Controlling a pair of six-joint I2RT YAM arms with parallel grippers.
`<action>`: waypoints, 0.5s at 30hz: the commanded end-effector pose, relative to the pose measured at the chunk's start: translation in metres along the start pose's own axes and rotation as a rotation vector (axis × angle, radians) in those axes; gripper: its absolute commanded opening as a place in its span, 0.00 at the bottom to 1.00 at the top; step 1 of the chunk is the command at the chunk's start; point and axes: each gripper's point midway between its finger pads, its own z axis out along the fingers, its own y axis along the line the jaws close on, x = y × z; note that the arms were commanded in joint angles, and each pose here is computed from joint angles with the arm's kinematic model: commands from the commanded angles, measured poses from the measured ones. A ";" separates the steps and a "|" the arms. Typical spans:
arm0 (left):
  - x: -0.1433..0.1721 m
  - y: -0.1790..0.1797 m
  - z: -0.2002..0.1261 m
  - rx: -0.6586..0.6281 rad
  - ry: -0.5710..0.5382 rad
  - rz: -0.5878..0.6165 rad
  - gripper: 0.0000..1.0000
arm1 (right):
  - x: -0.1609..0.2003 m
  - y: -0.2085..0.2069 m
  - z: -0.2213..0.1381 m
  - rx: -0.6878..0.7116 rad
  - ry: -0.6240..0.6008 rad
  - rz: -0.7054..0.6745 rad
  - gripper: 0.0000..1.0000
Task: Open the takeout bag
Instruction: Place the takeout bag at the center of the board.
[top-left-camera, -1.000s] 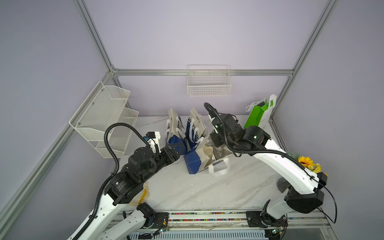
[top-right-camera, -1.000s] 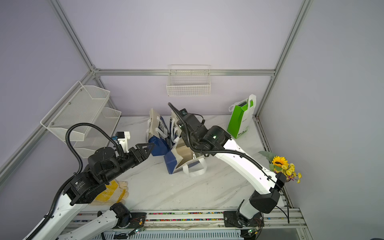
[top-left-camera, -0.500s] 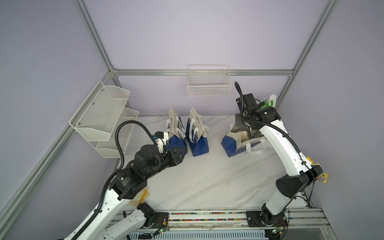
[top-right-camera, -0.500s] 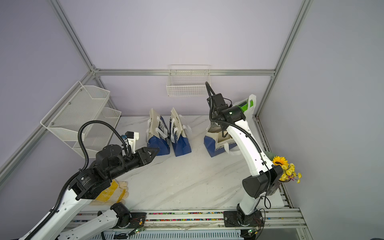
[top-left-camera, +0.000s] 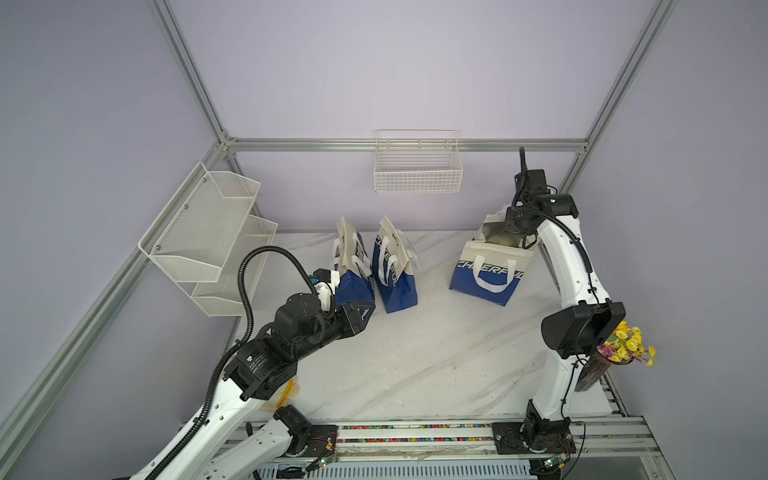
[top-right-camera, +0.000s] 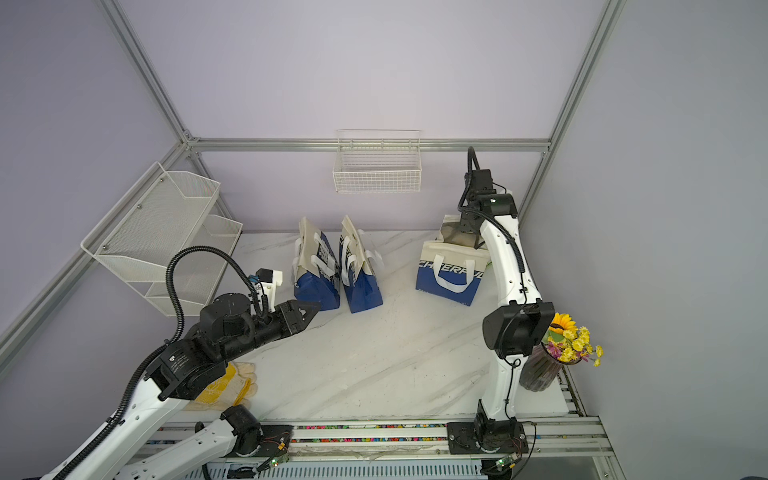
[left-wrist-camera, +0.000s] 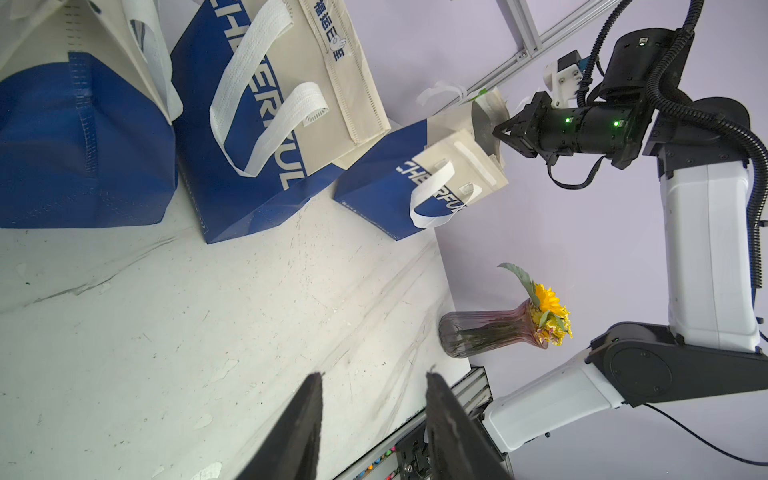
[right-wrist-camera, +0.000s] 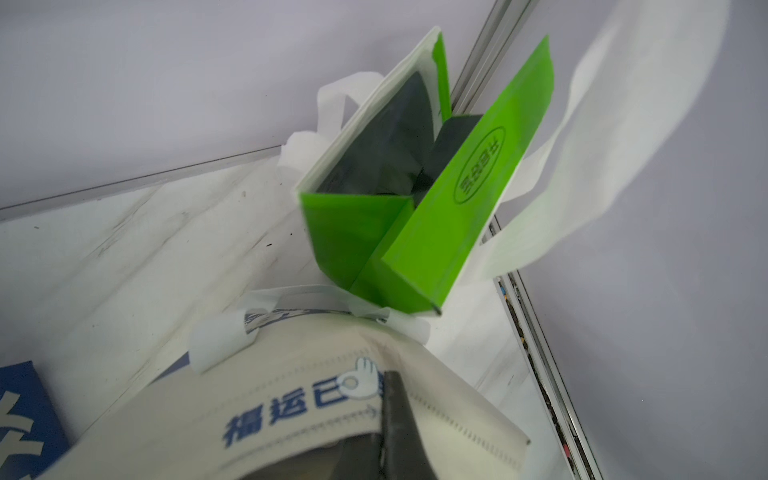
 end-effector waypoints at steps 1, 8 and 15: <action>-0.003 -0.001 0.005 0.015 -0.017 -0.005 0.43 | -0.010 0.008 -0.003 -0.052 -0.020 0.034 0.16; 0.004 0.012 0.010 -0.007 -0.013 -0.028 0.43 | -0.040 0.000 -0.038 -0.065 -0.150 0.076 0.64; 0.006 0.030 0.010 -0.060 -0.046 -0.036 0.50 | -0.032 0.066 -0.154 -0.285 -0.352 -0.029 0.66</action>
